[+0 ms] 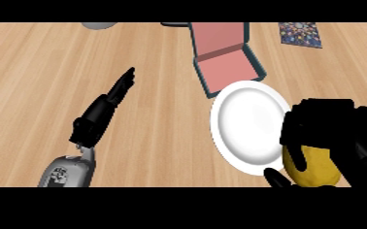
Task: Pick the lemon from the plate and place it in the cardboard box
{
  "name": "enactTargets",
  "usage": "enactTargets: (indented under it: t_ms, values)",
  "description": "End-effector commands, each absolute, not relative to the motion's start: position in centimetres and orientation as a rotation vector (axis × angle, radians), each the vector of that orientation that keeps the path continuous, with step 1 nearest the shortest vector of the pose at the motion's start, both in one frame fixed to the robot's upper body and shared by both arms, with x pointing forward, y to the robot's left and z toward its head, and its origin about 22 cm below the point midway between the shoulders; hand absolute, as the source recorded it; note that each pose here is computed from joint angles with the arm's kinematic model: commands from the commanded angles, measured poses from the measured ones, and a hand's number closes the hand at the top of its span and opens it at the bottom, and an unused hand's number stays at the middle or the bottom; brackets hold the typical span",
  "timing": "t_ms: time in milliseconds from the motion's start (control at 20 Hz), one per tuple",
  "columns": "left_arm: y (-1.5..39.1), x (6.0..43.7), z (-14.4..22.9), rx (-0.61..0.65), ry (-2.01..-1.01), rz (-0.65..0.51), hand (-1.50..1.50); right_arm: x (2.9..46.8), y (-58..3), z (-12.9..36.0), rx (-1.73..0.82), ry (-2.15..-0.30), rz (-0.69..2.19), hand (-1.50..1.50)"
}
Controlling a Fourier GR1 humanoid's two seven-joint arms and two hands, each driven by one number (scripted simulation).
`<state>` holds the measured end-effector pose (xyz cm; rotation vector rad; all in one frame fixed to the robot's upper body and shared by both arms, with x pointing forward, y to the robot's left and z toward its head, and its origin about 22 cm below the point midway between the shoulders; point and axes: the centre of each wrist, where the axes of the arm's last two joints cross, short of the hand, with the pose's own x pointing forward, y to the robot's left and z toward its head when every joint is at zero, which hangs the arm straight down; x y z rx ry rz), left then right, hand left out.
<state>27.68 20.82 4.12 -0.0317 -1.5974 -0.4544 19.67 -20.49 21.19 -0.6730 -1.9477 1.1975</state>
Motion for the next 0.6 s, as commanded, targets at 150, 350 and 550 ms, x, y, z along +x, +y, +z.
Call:
enactTargets:
  t_ms: [150, 350, 550]
  values:
    - [20.6, 28.2, 5.7, -0.026, -1.61, -0.444, 0.0, 22.6, -19.4, 25.9, -0.706, -1.971, 1.056, 1.5]
    - [20.8, 28.4, 3.2, -0.037, -1.596, -0.455, 0.0, 24.6, -20.0, 25.1, -0.735, -1.947, 1.011, 1.5]
    - [19.8, 28.3, 4.1, -0.06, -1.596, -0.455, 0.0, 27.3, -18.7, 27.5, -0.699, -1.926, 0.994, 1.5]
